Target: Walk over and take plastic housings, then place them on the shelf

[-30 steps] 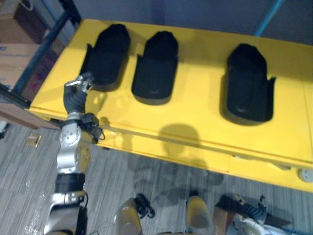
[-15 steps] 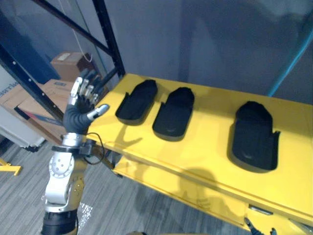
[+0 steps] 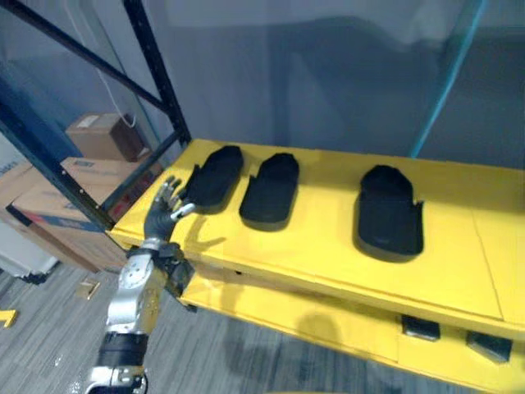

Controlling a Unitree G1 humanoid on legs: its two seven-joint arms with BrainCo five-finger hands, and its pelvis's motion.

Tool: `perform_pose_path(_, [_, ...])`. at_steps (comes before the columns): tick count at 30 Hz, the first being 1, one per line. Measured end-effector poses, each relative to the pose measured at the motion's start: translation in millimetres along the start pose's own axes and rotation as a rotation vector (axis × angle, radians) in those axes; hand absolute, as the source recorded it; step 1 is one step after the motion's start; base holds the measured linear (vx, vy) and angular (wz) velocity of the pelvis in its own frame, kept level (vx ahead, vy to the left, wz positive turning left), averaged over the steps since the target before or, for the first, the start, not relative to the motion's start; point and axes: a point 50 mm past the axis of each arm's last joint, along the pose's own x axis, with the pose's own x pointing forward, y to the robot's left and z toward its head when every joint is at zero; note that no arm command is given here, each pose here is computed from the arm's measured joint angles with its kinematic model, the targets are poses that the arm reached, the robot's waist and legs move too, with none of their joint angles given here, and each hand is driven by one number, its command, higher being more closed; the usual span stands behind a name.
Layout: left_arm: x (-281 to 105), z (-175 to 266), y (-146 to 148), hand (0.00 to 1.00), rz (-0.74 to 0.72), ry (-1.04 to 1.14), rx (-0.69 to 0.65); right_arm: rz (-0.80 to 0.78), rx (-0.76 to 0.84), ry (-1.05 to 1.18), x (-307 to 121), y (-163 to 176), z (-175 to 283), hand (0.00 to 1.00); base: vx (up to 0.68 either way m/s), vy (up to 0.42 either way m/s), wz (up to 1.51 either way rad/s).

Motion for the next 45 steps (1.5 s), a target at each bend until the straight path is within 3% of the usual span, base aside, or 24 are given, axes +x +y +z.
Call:
perform_pose_path(17, [23.2, 25.5, -21.5, 0.00, 0.027, -0.136, -0.021, 0.044, 0.015, -0.124, 8.4, -2.6, 29.5, 0.00, -0.03, 0.012, -0.10])
perform_pose_path(33, [47.3, 49.9, -32.9, 0.00, 0.046, -0.202, -0.036, 0.167, 0.024, -0.350, 3.3, 25.7, 84.5, 0.00, -0.01, 0.005, -0.03])
perform_pose_path(45, [59.3, 75.9, -33.1, 0.00, 0.073, -0.262, -0.013, 0.220, 0.014, -0.409, -2.3, 37.8, 98.5, 0.00, -0.01, 0.007, -0.02])
